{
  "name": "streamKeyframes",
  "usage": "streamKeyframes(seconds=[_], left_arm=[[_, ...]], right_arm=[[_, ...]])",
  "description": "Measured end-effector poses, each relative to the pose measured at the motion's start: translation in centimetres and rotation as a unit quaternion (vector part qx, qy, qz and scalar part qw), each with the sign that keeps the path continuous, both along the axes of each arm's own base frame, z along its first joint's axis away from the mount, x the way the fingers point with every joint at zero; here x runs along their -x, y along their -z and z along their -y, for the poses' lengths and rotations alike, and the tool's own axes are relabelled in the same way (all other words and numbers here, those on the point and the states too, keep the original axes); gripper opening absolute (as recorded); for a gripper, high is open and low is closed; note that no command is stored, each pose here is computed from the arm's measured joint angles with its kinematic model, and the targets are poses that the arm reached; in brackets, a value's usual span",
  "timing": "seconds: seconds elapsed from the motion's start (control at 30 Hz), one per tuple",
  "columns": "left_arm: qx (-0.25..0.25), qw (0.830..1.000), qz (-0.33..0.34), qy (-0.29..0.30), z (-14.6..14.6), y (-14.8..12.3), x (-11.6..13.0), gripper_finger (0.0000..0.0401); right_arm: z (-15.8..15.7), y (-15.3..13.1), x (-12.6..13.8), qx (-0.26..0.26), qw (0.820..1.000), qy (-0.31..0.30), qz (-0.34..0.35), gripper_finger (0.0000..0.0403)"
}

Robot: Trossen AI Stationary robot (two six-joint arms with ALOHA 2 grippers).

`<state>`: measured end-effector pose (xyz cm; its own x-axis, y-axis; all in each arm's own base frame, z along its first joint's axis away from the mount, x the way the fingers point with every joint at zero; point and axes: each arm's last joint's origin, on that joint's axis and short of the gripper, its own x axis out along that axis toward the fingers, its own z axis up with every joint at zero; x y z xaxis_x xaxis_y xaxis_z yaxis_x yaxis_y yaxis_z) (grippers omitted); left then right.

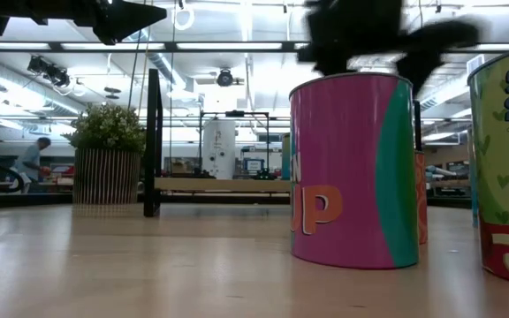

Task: Pick and place cans onto a shelf
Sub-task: Put the red can on the shelf aligned with the other blue can

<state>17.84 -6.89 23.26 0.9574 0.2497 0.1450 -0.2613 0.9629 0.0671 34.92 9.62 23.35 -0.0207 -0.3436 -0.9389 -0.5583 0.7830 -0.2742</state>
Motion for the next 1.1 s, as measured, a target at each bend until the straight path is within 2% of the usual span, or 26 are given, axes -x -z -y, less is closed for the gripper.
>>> streamKeyframes(seconds=[0.27,0.5,0.77,0.93,1.1], left_arm=[[-0.003,1.000,-0.007,0.000,0.0,0.1,0.0,0.0389],[-0.004,1.000,-0.007,0.000,0.0,0.1,0.0,0.0389],[-0.004,1.000,-0.007,0.000,0.0,0.1,0.0,0.0389],[-0.004,1.000,-0.007,0.000,0.0,0.1,0.0,0.0389],[-0.004,1.000,-0.007,0.000,0.0,0.1,0.0,0.0389]], right_arm=[[9.6,0.0,-2.0,-0.039,0.997,0.068,0.011,0.0305],[14.6,0.1,-2.0,-0.083,0.992,0.095,0.022,0.0305],[17.3,0.1,-1.9,-0.103,0.983,0.145,0.047,0.0326],[17.5,0.1,-1.8,-0.104,0.982,0.147,0.047,0.0354],[17.1,0.2,-2.0,-0.080,0.986,0.138,0.043,0.0360]])
